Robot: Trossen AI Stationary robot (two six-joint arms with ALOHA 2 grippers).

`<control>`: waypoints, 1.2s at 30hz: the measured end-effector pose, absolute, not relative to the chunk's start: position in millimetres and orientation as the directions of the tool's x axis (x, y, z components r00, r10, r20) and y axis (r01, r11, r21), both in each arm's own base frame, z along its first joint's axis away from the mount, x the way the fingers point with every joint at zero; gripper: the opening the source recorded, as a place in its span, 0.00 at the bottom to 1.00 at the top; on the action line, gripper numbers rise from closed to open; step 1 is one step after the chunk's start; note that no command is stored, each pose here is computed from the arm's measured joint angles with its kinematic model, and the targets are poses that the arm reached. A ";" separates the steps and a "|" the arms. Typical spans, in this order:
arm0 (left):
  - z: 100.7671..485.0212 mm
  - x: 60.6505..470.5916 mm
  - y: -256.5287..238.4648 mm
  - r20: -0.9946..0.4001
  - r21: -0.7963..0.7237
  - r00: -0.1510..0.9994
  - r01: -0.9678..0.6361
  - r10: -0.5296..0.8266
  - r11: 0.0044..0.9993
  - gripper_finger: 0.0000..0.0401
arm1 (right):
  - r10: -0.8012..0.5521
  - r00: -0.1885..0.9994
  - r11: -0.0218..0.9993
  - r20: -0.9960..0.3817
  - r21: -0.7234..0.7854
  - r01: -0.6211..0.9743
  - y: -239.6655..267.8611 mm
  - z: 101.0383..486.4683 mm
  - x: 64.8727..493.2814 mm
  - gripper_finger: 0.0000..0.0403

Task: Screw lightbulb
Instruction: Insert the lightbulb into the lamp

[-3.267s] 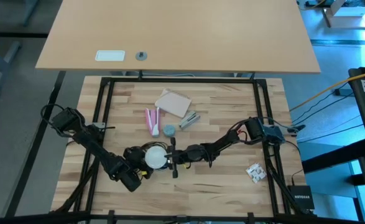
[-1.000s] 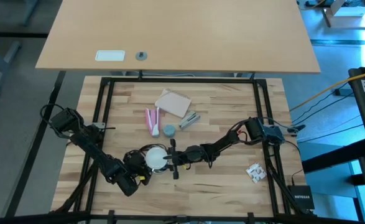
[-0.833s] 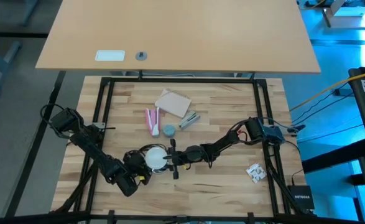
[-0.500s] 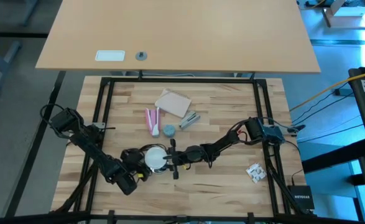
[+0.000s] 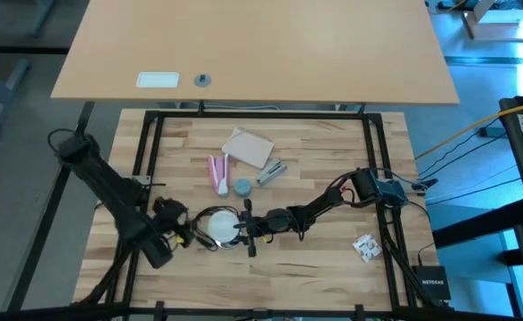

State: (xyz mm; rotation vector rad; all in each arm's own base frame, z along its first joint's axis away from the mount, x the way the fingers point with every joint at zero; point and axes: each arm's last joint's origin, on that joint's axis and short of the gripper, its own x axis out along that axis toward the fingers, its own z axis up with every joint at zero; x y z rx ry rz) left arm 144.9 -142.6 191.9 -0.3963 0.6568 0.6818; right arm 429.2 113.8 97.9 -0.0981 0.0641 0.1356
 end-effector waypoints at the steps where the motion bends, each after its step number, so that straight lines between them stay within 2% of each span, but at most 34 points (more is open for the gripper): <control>1: 198.3 139.4 -138.9 -0.664 -0.111 0.599 -0.671 0.448 0.733 0.55 | 0.133 0.989 0.986 -0.070 -0.093 -0.139 113.9 97.9 429.2 0.46; 5: 209.6 121.5 -129.5 -0.553 -0.157 0.729 -0.566 0.403 0.809 0.55 | 0.136 0.988 0.985 -0.070 -0.093 -0.142 113.9 97.9 429.2 0.46; 8: 197.8 113.3 -127.0 -0.427 -0.253 0.830 -0.491 0.358 0.834 0.55 | 0.136 0.988 0.985 -0.070 -0.093 -0.142 113.8 97.9 429.3 0.46; 12: 159.6 104.3 -121.5 -0.362 -0.408 0.889 -0.422 0.280 0.810 0.55 | 0.137 0.988 0.985 -0.071 -0.093 -0.143 113.8 97.9 429.3 0.46; 15: 132.0 99.6 -114.8 -0.319 -0.549 0.919 -0.379 0.233 0.745 0.55 | 0.145 0.987 0.984 -0.071 -0.092 -0.151 114.1 97.8 429.2 0.46; 18: 120.3 97.7 -107.6 -0.261 -0.634 0.941 -0.337 0.218 0.697 0.55 | 0.147 0.987 0.984 -0.071 -0.092 -0.153 114.1 97.9 429.2 0.46; 23: 121.5 102.3 -103.7 -0.225 -0.660 0.945 -0.327 0.238 0.676 0.55 | 0.144 0.987 0.985 -0.069 -0.091 -0.150 111.0 98.0 430.1 0.46; 28: 123.8 107.8 -100.7 -0.223 -0.700 0.935 -0.350 0.276 0.623 0.55 | 0.139 0.988 0.985 -0.069 -0.090 -0.145 108.4 98.1 430.7 0.46; 31: 123.6 110.5 -97.9 -0.228 -0.749 0.928 -0.360 0.293 0.556 0.55 | 0.140 0.988 0.985 -0.072 -0.090 -0.146 108.5 97.8 430.7 0.46; 36: 121.7 114.6 -96.7 -0.291 -0.779 0.931 -0.364 0.220 0.511 0.55 | 0.143 0.987 0.985 -0.074 -0.088 -0.149 108.6 97.7 430.6 0.46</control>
